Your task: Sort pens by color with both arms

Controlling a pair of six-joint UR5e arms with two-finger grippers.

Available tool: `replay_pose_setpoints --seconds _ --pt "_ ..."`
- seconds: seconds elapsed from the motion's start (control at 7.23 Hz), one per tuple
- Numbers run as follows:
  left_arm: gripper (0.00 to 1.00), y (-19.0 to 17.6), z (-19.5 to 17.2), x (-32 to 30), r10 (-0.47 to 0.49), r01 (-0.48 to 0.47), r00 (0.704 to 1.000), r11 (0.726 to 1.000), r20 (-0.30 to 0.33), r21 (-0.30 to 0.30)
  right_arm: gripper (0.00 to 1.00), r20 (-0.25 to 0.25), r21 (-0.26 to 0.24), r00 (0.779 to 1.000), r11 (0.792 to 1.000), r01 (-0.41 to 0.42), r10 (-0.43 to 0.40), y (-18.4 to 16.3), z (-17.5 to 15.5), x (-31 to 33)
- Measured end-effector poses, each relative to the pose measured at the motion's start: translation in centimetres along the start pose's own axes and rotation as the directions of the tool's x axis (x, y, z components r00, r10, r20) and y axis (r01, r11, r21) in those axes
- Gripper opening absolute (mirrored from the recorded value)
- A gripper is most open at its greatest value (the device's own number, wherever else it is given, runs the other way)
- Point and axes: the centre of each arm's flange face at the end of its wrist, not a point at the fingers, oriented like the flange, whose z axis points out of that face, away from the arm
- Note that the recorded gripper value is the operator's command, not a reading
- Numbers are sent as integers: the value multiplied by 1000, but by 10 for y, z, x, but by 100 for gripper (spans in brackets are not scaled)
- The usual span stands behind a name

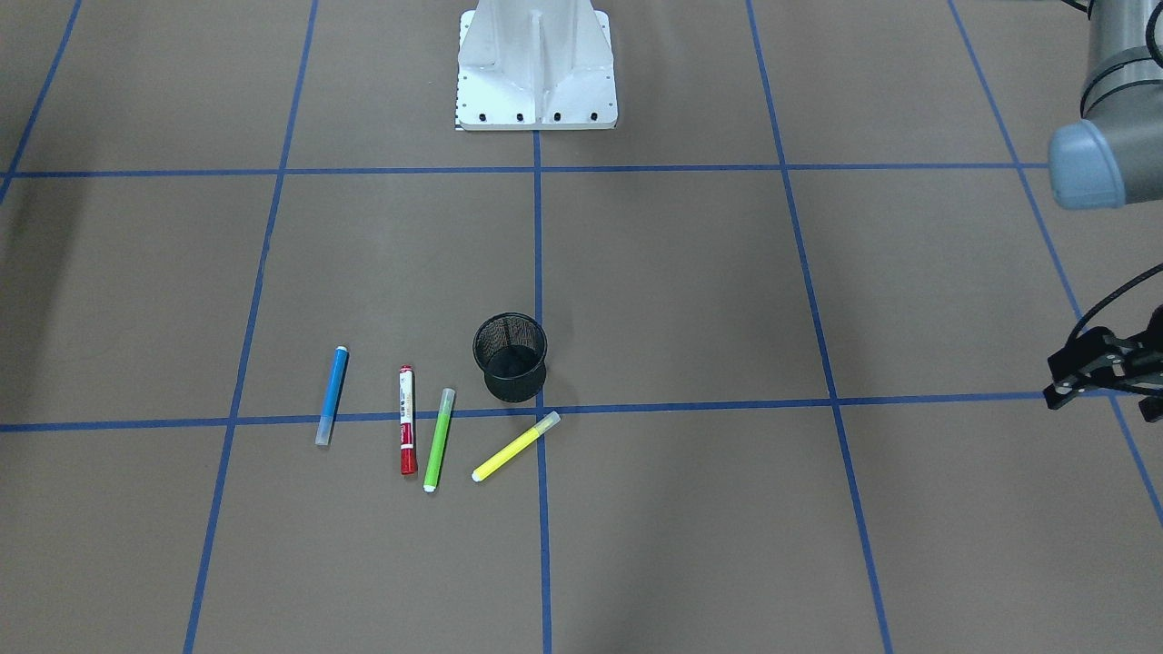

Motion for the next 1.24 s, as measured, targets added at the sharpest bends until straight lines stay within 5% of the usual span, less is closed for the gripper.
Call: replay_pose_setpoints --seconds 0.55,1.24 --pt "100 41 10 -126 -6 6 1000 998 6 -62 100 -6 -5 1000 1000 -3 3 1 2 3" --pt "100 138 37 -228 -40 42 999 989 17 -140 100 -18 -13 1000 1000 -9 8 1 6 7"
